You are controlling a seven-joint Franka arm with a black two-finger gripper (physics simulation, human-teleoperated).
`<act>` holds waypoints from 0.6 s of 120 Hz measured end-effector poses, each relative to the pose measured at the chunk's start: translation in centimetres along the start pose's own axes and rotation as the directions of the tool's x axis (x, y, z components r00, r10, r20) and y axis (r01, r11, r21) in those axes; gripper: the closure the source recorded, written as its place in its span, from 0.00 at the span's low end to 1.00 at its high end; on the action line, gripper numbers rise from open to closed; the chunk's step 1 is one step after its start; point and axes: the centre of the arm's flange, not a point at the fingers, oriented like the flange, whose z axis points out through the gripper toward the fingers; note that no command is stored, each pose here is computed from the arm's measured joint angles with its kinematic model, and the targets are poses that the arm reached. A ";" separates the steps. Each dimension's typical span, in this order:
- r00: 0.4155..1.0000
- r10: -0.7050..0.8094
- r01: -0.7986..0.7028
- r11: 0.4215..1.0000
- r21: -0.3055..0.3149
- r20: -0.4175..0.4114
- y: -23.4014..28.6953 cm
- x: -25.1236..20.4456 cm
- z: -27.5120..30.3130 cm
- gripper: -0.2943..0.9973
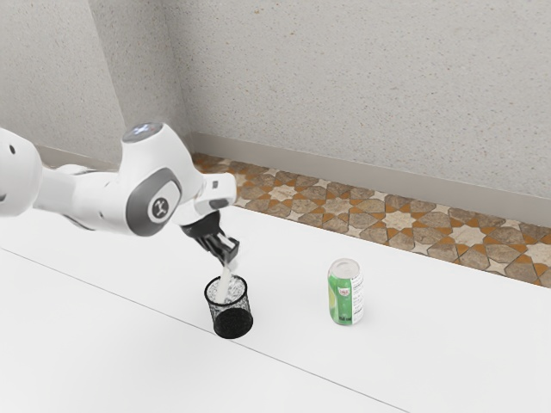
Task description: Put the marker into the pen holder.
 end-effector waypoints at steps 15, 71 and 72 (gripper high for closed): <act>0.999 -0.050 0.050 0.999 0.003 0.017 -2.5 -1.1 0.6 0.66; 0.976 0.196 -0.205 0.974 0.099 0.092 -0.9 9.3 -19.8 0.28; 0.975 0.198 -0.207 0.973 0.099 0.100 -0.9 9.2 -20.1 0.27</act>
